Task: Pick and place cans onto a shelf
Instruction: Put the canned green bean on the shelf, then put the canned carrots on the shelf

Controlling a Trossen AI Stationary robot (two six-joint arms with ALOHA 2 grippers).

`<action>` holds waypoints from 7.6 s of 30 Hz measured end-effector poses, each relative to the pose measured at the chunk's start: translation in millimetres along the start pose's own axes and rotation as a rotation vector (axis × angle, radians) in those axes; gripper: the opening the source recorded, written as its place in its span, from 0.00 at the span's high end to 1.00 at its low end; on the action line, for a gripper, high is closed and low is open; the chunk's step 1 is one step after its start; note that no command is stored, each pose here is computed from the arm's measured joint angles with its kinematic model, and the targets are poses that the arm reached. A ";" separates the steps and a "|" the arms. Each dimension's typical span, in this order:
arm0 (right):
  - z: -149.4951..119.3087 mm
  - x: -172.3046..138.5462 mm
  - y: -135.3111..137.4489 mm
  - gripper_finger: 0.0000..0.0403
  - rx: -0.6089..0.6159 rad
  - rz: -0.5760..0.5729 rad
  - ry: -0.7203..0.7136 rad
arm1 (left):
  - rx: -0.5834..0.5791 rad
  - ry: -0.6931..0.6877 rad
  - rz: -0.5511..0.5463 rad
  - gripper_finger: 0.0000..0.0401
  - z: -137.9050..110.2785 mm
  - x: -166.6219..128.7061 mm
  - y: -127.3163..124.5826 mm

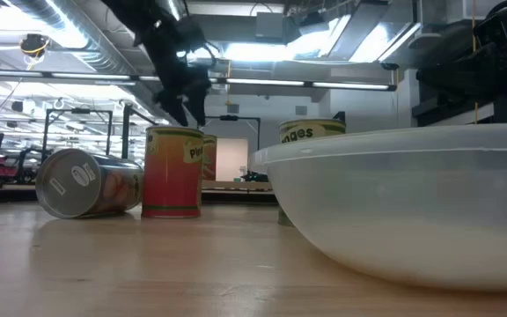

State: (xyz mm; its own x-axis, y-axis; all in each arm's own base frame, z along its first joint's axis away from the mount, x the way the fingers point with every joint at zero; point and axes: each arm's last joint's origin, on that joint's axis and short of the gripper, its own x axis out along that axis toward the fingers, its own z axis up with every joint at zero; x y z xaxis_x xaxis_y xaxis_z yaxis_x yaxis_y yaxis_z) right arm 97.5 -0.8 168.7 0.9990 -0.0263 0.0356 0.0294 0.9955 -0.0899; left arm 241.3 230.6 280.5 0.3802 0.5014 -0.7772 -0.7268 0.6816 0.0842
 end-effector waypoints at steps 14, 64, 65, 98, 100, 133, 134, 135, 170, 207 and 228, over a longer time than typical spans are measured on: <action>0.0 0.0 0.0 0.89 0.000 0.000 0.000 | 0.004 0.045 -0.009 0.19 -2.1 24.3 -3.5; 0.0 0.0 -0.1 0.89 0.000 -0.001 0.000 | 0.053 0.057 0.237 0.70 -3.3 25.5 3.8; 0.0 0.0 -0.1 0.89 0.000 -0.001 0.000 | 0.061 0.055 0.244 0.70 -3.0 25.4 4.0; 0.0 0.0 -0.1 0.89 0.003 -0.001 0.000 | 0.084 -0.169 -0.003 0.70 54.0 -74.3 -67.2; 0.0 0.0 -0.1 0.89 0.003 -0.001 0.000 | 0.091 -0.160 -0.030 0.70 53.9 -85.9 -78.4; 0.0 0.0 -0.1 0.89 0.000 -0.001 0.000 | 0.122 0.170 -0.613 0.70 -46.8 -190.2 -242.7; 0.0 0.0 -0.1 0.89 0.000 -0.001 0.000 | 0.094 0.191 -0.616 0.70 -51.0 -193.5 -245.7; 0.0 0.0 -0.1 0.89 0.000 -0.001 0.000 | 0.067 0.215 -0.624 0.70 -55.8 -197.4 -249.3; 0.0 0.0 -0.1 0.89 0.000 -0.001 0.000 | -0.431 0.489 -0.571 0.46 -129.2 -257.5 -284.3; 0.0 0.0 -0.1 0.89 0.000 -0.001 0.000 | -0.629 0.665 -0.369 0.28 -187.8 -266.8 -313.3; 0.0 0.0 -0.1 0.89 0.000 -0.001 0.000 | -0.503 0.889 0.016 0.28 -245.6 -236.8 -339.9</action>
State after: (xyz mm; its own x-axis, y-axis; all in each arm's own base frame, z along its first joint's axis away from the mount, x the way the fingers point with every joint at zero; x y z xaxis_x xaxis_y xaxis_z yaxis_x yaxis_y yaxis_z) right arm 97.4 -0.9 168.7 0.9990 -0.0272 0.0353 0.0303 0.9955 -0.0899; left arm 257.8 -250.7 282.7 -0.0450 -0.2084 -0.9770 -0.9620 0.2726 -0.0139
